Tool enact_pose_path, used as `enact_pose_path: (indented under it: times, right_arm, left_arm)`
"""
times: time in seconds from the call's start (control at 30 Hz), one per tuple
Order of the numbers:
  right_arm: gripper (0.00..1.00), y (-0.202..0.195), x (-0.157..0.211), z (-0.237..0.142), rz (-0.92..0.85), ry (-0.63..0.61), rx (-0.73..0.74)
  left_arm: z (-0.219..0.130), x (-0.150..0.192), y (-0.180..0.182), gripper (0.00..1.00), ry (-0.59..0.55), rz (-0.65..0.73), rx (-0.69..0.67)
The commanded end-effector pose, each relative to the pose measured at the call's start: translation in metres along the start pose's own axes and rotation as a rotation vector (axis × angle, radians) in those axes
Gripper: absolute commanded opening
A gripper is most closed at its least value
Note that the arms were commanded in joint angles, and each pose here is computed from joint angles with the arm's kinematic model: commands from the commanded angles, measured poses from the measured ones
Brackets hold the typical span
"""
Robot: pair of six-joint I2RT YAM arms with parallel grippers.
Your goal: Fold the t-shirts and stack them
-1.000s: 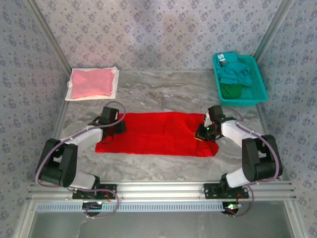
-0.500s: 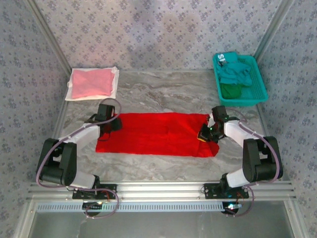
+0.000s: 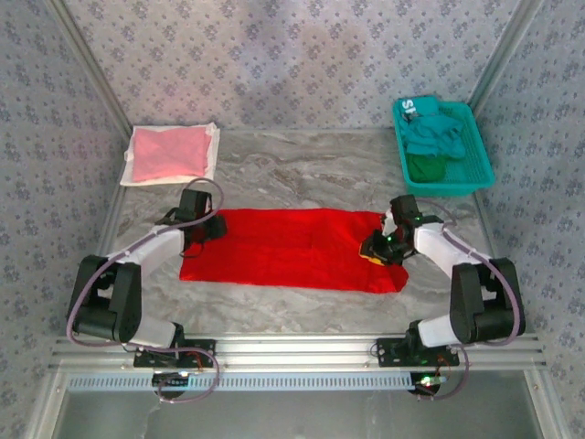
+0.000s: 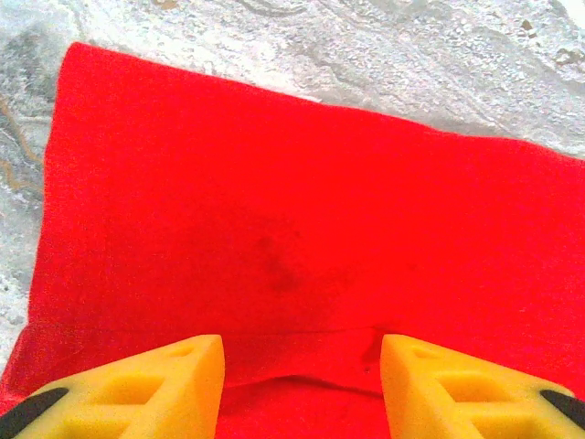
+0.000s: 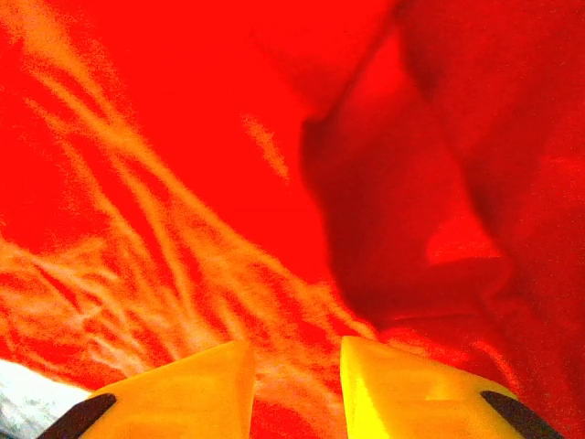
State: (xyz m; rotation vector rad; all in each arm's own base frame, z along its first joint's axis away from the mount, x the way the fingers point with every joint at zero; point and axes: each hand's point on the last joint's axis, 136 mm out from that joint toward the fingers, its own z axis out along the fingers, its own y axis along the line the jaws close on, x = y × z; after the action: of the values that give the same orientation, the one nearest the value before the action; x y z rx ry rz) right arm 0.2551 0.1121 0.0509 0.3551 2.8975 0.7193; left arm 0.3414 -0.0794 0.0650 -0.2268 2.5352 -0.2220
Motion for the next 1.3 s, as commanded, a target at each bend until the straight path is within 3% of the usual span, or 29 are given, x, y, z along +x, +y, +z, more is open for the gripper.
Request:
enact_pose_path:
  times: [0.0, 0.23, 0.7, 0.9, 1.1, 1.27]
  right_arm:
    - [0.33, 0.016, 0.012, -0.007, -0.006, 0.019, -0.021]
    - [0.40, -0.012, 0.037, -0.015, 0.019, -0.006, 0.118]
    - [0.40, -0.023, 0.068, 0.010, 0.074, 0.078, 0.094]
    - [0.28, -0.015, 0.062, 0.017, 0.047, 0.057, 0.066]
    - [0.02, -0.019, 0.064, 0.014, 0.061, 0.064, 0.085]
    - [0.00, -0.021, 0.071, -0.002, 0.103, 0.086, 0.092]
  left_arm:
    - [-0.009, -0.002, -0.005, 0.49, 0.003, 0.009, 0.017]
    - [-0.010, 0.012, -0.011, 0.49, 0.023, 0.037, 0.048]
    - [-0.008, 0.027, -0.020, 0.50, 0.027, 0.047, 0.080]
    - [-0.008, 0.027, -0.021, 0.50, 0.027, 0.043, 0.081]
    - [-0.010, 0.029, -0.016, 0.50, 0.024, 0.043, 0.063]
    - [-0.013, 0.026, -0.012, 0.50, 0.006, 0.035, 0.039]
